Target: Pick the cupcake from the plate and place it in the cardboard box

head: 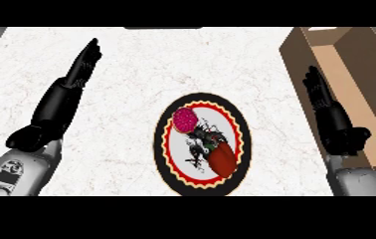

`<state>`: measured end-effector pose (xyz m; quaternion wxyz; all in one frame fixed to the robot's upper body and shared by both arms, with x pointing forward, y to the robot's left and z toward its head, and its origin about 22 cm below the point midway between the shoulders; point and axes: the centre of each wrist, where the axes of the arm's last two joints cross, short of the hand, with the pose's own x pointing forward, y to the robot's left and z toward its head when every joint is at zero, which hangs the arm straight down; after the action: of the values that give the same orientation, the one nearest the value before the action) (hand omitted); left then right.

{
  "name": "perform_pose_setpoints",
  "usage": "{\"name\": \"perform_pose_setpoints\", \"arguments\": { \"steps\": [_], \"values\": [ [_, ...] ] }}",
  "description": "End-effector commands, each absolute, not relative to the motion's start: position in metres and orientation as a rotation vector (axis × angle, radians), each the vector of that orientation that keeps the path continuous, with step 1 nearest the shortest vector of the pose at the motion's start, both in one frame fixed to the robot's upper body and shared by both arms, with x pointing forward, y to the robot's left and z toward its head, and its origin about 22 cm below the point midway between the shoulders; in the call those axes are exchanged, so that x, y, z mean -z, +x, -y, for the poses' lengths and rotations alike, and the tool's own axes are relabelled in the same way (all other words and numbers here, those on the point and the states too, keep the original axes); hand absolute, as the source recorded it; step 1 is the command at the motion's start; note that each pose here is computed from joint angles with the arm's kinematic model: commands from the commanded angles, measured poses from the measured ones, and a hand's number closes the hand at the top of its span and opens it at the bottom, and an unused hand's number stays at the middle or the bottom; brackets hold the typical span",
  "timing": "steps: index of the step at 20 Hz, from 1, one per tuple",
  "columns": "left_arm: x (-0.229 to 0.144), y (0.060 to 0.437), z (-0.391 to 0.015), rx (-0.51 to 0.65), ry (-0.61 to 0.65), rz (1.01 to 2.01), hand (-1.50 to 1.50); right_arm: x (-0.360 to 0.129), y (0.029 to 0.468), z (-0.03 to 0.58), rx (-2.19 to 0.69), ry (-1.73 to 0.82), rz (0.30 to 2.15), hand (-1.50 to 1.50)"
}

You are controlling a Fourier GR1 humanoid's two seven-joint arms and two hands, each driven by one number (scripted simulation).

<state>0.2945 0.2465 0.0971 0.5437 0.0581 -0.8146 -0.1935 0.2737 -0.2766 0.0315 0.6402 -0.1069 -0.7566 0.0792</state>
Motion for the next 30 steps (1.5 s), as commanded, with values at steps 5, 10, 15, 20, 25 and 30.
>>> {"name": "perform_pose_setpoints", "arguments": {
  "steps": [5,10,15,20,25,30],
  "values": [
    [-0.084,0.295,-0.268,0.539,0.184,1.819,0.0,-0.169,0.296,0.234,-0.27,-0.121,2.069,-1.5],
    [-0.065,0.287,-0.276,0.525,0.115,1.747,0.0,-0.16,0.298,0.235,-0.522,-0.33,1.936,-1.5],
    [-0.075,0.3,-0.27,0.516,0.1,1.763,0.0,-0.158,0.293,0.221,-0.834,-0.36,2.026,-1.5],
    [-0.08,0.286,-0.261,0.528,0.095,1.74,0.0,-0.168,0.291,0.206,-1.069,-0.444,1.945,-1.5],
    [-0.073,0.3,-0.263,0.54,0.084,1.758,0.0,-0.19,0.295,0.172,-1.386,-0.539,1.683,-1.5],
    [-0.074,0.292,-0.262,0.548,0.092,1.745,0.0,-0.204,0.275,0.12,-1.567,-0.553,1.539,-1.5]
  ]
}}
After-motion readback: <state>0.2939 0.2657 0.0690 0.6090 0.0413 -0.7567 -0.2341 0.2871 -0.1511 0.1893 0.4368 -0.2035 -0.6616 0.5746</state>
